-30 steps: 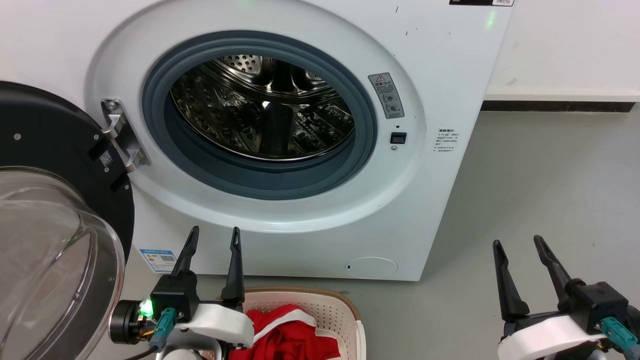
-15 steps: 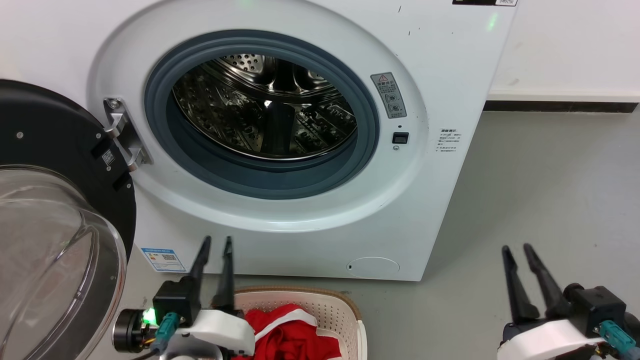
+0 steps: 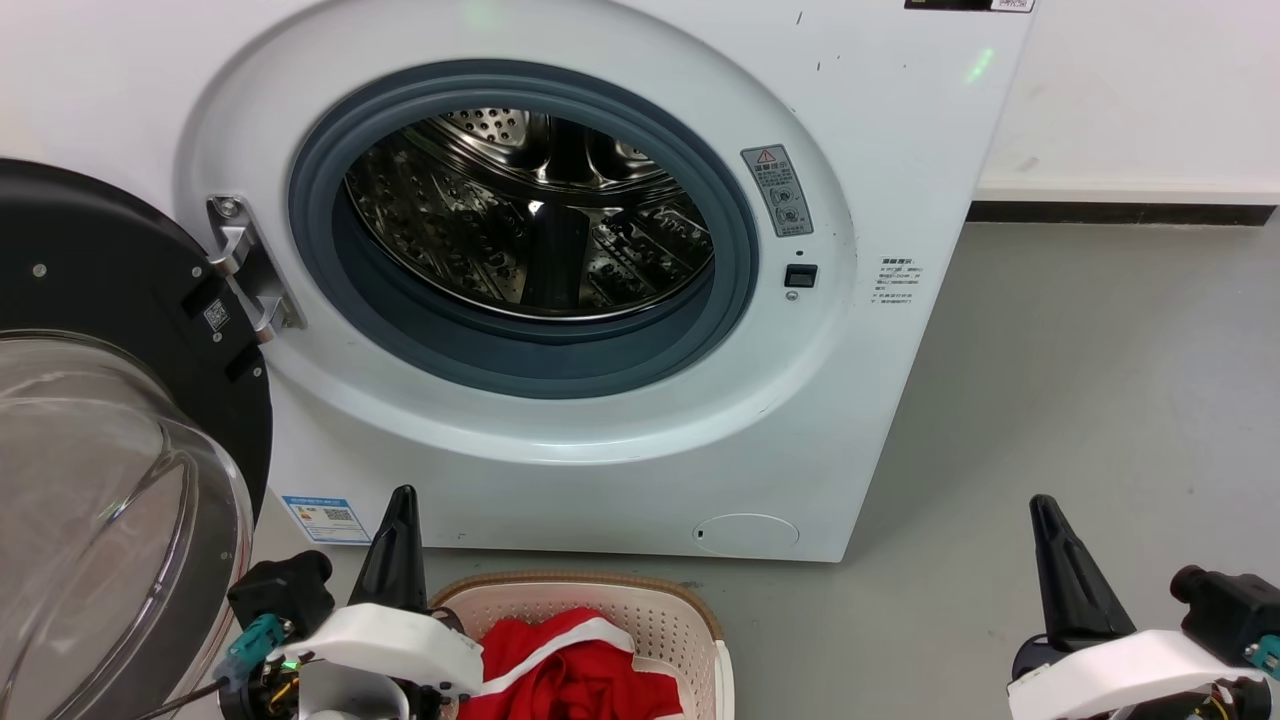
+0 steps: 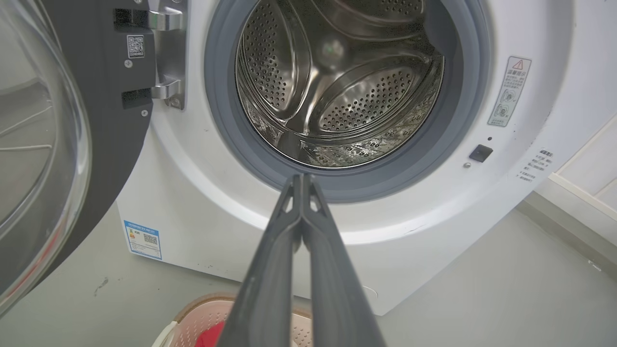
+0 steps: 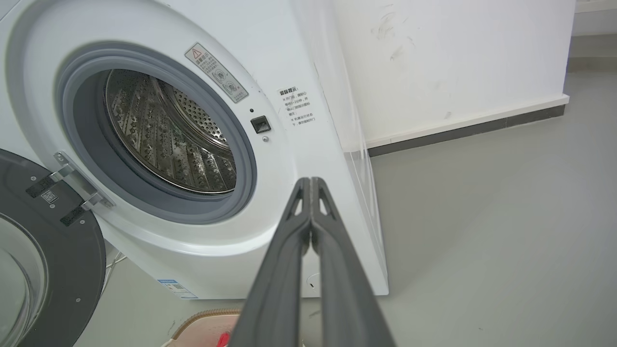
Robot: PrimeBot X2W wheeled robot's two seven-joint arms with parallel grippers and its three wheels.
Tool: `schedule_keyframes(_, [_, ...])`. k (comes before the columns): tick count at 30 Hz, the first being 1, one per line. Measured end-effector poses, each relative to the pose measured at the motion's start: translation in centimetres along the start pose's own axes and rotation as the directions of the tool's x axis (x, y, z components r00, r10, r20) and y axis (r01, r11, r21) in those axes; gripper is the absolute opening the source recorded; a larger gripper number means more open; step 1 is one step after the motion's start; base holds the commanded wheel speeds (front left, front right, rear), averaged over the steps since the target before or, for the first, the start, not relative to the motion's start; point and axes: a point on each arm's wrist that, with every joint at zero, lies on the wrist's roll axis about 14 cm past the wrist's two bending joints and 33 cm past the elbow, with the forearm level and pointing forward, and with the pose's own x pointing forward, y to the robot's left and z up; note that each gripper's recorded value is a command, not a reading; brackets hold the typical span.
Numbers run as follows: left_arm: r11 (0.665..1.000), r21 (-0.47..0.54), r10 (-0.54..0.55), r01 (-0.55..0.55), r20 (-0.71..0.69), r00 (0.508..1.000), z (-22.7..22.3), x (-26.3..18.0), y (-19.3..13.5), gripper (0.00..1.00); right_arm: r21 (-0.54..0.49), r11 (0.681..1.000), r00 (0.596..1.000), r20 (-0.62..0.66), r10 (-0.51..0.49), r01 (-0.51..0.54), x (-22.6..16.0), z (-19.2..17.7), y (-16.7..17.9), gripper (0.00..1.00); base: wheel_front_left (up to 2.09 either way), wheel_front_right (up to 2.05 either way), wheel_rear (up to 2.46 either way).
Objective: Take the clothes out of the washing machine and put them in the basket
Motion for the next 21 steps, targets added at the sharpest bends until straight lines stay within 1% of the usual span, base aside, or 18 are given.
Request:
schedule_keyframes(9, [0.987, -0.155, 0.024, -0.028, -0.031, 0.999, -0.3, 0.1, 0.7, 0.00, 0.155, 0.988, 1.000, -0.003, -0.021, 0.021, 0.3, 0.0, -0.5, 0.00, 0.00, 0.00, 0.00])
schedule_keyframes(14, [0.971, -0.236, 0.034, -0.045, -0.048, 0.998, -0.4, 0.1, 1.1, 0.00, 0.236, 0.971, 1.000, -0.001, -0.030, 0.029, 0.6, 0.1, -0.7, 0.00, 0.00, 0.00, 0.00])
schedule_keyframes(21, [0.939, -0.338, 0.039, -0.060, -0.066, 0.997, -0.6, 0.2, 1.3, 0.00, 0.335, 0.941, 0.999, -0.012, -0.045, 0.046, 0.6, -0.1, -1.2, 0.00, 0.00, 0.00, 0.00])
